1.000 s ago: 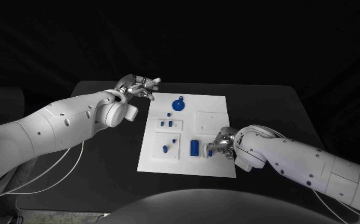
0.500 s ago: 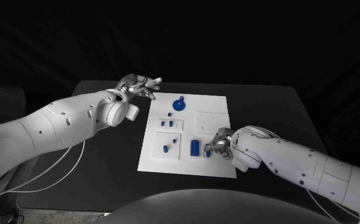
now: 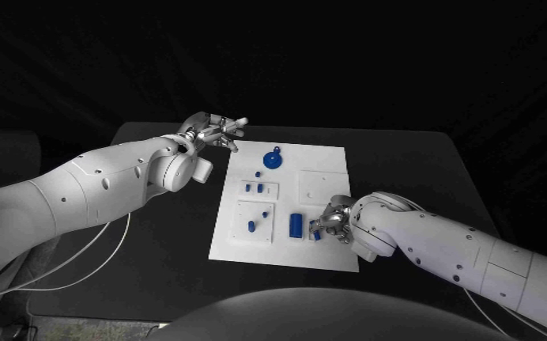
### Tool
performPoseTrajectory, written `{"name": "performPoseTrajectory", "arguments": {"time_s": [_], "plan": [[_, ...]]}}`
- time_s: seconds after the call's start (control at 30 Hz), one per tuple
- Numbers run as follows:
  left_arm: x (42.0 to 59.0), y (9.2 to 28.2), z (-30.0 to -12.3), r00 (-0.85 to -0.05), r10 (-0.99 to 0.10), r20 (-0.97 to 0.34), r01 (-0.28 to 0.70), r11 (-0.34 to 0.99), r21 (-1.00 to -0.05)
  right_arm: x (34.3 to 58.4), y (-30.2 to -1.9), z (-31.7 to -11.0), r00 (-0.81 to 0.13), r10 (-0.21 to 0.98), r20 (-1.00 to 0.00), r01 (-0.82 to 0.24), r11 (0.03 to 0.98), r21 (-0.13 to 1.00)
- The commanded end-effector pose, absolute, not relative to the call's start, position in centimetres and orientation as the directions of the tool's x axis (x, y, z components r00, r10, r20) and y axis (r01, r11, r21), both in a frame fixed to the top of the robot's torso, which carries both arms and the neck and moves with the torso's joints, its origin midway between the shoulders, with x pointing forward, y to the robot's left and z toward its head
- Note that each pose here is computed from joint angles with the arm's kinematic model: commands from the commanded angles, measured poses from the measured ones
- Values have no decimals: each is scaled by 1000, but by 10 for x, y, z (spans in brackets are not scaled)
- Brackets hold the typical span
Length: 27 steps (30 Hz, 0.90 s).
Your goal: Assemble the parts on the task board
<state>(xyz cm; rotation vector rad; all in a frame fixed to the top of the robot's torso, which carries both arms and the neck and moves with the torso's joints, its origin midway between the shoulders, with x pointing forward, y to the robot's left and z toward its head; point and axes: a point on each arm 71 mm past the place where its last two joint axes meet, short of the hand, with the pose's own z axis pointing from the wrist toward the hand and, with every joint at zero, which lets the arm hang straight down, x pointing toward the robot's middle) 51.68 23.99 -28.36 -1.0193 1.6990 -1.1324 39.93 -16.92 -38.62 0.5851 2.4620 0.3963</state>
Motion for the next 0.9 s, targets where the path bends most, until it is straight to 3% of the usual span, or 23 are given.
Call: {"name": "performPoseTrajectory", "arguments": {"time_s": [0.03, 0.9], "plan": [[517, 237, -282, -340, -920, -194, -165, 262, -951, 397, -164, -387, -762, 466, -451, 287, 866, 409], [517, 238, -282, -340, -919, -198, -168, 267, -949, 397, -164, -386, -754, 479, -449, 286, 855, 433]]}}
